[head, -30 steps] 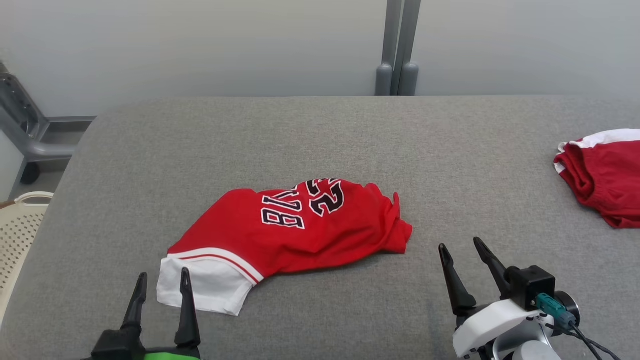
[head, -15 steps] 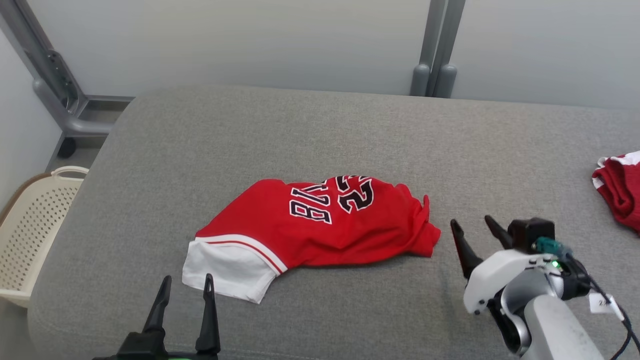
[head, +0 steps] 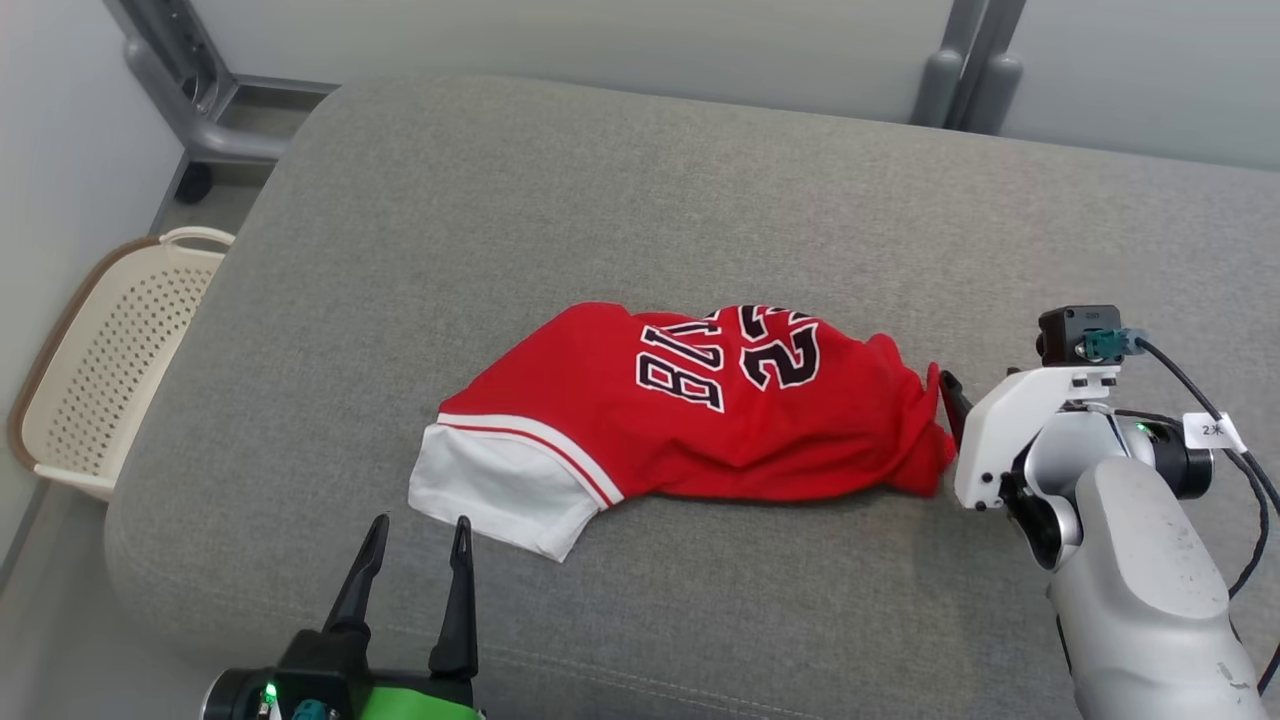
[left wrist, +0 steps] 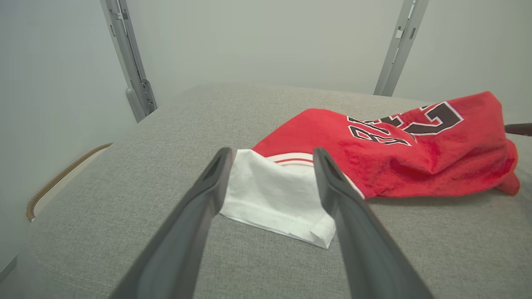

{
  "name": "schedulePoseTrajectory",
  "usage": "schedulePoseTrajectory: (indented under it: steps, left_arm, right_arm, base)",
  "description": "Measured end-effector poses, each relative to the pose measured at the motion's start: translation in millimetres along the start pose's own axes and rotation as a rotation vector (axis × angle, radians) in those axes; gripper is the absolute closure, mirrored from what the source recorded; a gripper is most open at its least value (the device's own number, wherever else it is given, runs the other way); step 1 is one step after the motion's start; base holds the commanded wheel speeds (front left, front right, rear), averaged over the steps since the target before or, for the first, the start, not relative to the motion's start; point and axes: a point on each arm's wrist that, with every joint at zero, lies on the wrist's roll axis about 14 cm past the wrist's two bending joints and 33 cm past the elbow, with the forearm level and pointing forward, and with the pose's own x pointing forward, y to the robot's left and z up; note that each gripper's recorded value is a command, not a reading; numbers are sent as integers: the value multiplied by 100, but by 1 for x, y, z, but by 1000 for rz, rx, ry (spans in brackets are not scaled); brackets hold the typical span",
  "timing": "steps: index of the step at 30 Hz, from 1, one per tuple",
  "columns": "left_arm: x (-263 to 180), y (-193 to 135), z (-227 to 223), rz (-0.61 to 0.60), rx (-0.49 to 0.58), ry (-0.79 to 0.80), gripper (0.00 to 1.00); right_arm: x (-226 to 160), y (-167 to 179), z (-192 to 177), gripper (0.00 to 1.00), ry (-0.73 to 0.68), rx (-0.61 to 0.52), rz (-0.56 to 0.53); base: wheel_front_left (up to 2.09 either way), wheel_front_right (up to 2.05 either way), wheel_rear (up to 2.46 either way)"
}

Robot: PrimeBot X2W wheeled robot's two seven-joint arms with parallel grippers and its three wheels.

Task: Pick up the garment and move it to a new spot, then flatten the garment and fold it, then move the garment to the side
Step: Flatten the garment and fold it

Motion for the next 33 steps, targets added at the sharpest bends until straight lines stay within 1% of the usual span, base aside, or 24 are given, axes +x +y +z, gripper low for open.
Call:
schedulePoseTrajectory:
  steps: [5,11,12,14,15,16,17,22,25,29,31,33]
  left_arm:
    - [-2,8,-7,32,4,27,0]
    - [-3,13,-14,51,5,52,0]
    - [-3,14,-15,55,6,57,0]
    - [-2,15,-16,56,6,62,0]
    - [-1,15,-17,56,6,63,0]
    - [0,15,-17,56,4,63,0]
    - [0,15,-17,57,3,63,0]
    - [3,14,-17,55,4,64,0]
    - [4,14,-17,55,1,63,0]
    - [5,12,-14,47,0,51,0]
    - [6,10,-12,40,-2,45,0]
    - [7,8,-11,34,-6,39,0]
  right_arm:
    - [17,9,-19,0,78,-4,22]
    - [29,18,-30,0,120,-1,46]
    - [32,20,-34,5,139,9,52]
    - [35,19,-38,45,157,15,51]
    - [37,20,-43,64,176,22,52]
    - [37,20,-45,75,182,23,54]
    - [38,21,-45,100,183,24,55]
    - [39,20,-44,100,178,29,53]
    - [38,14,-34,100,126,39,37]
    - [32,-5,-8,100,19,52,-11]
    - [26,-21,5,100,-31,53,-50]
    - [18,-38,10,100,-56,55,-95]
  base:
    - [0,0,0]
    - [0,0,0]
    - [0,0,0]
    - [0,0,0]
    - [0,0,0]
    - [0,0,0]
    - [0,0,0]
    - [0,0,0]
    - [0,0,0]
    - [0,0,0]
    - [0,0,0]
    - [0,0,0]
